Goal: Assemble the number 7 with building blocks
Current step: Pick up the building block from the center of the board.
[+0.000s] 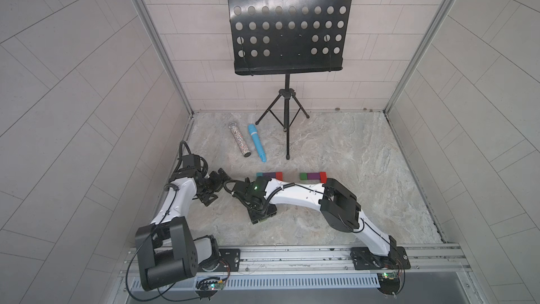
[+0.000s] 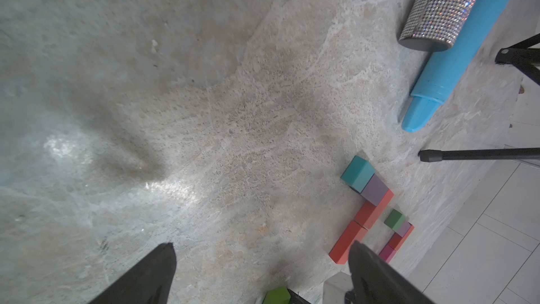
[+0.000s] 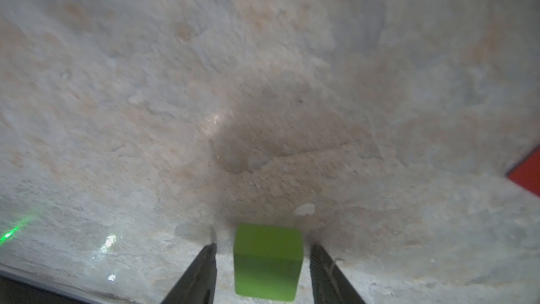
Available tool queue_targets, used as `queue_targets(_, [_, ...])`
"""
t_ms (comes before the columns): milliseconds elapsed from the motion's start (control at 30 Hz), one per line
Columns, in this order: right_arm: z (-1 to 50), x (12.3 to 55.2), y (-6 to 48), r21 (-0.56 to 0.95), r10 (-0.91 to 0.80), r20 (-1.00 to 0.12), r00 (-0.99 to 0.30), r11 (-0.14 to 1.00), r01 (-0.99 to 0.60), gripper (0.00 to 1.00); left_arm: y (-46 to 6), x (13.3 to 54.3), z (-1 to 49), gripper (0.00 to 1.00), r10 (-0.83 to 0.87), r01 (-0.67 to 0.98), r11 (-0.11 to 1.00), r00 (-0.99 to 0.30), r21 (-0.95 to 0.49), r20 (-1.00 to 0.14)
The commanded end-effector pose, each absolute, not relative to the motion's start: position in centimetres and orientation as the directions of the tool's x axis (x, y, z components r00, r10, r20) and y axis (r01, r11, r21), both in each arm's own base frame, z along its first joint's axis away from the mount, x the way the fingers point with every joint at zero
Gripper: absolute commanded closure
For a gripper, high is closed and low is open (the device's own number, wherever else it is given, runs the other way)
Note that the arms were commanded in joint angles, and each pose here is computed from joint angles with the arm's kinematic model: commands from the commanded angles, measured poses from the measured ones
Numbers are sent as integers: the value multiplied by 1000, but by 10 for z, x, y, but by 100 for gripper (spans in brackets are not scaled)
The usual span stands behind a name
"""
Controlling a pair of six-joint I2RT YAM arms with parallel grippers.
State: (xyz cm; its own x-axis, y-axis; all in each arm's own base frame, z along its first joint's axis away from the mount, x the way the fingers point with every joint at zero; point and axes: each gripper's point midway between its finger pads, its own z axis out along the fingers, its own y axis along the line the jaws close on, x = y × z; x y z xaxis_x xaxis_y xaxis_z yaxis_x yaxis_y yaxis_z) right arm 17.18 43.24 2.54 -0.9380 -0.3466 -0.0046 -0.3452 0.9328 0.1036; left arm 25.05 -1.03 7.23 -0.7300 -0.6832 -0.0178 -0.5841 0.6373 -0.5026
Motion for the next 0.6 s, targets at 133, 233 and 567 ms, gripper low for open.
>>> queue_targets(133, [19,173,420,62,-325,25,-945,944,-323,60,-9,247,69,0,-687,-592,633,-726,-498,-11])
queue_targets(233, [23,177,419,60,-321,13,-947,946,-320,63,-9,248,69,0,-687,-592,634,-727,-498,-11])
queue_targets(567, [93,216,410,134,-234,-151,-961,958,-254,70,-9,249,70,0,-685,-583,636,-729,-506,-21])
